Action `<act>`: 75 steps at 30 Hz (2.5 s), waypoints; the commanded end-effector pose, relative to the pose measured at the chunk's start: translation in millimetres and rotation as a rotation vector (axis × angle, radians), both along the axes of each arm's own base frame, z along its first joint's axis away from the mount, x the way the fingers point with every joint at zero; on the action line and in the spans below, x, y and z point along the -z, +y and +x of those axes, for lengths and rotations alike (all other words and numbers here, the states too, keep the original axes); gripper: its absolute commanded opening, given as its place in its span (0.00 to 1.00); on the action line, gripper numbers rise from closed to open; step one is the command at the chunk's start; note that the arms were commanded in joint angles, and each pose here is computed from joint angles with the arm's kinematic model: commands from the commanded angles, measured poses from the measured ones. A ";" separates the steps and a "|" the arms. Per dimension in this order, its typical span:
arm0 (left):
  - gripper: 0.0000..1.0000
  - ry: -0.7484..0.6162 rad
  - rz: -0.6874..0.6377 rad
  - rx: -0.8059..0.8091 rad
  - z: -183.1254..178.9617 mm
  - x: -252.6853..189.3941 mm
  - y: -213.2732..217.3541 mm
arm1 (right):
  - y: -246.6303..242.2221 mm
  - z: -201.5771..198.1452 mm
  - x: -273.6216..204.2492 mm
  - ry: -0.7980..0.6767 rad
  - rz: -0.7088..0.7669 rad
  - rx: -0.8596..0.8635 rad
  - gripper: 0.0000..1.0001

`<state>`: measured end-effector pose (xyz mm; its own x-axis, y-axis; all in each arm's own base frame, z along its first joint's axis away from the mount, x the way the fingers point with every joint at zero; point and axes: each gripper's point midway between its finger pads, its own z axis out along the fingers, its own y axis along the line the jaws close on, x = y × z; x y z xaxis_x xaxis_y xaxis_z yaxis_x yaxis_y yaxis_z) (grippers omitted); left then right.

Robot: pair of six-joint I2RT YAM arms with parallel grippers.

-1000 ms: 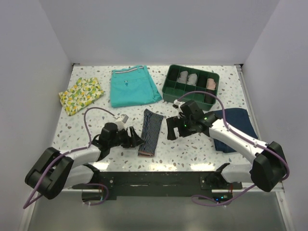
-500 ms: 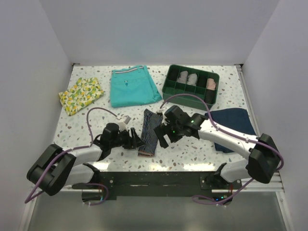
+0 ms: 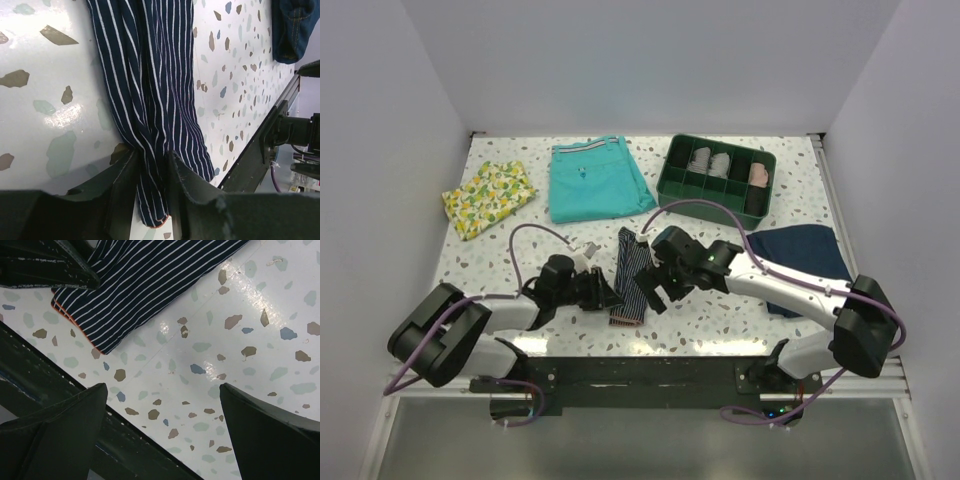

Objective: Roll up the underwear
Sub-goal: Roll the underwear to the center of the board.

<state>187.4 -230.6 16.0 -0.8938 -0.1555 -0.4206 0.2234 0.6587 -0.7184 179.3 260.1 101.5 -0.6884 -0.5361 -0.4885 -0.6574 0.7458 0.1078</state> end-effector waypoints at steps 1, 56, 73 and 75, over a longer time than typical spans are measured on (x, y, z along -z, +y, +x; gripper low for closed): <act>0.34 0.269 0.239 -0.011 -59.6 66.1 44.5 | 10.7 -5.5 -22.9 -0.073 0.022 -0.100 0.99; 0.02 0.321 0.329 0.091 -58.4 77.5 44.3 | 62.1 -35.1 81.3 -0.360 -0.420 -0.513 0.52; 0.03 0.299 0.340 0.046 -50.0 73.8 48.8 | 74.1 -42.8 84.5 -0.341 -0.325 -0.511 0.30; 0.05 0.295 0.341 0.034 -47.6 71.8 49.7 | 77.5 -44.8 83.6 -0.332 -0.310 -0.515 0.29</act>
<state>190.0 -244.7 9.0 -0.9374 -0.0577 -0.3435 0.2228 0.6588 -0.7186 144.6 328.1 21.0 -0.1365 -0.9248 -0.3552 -0.8737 0.2814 -0.3968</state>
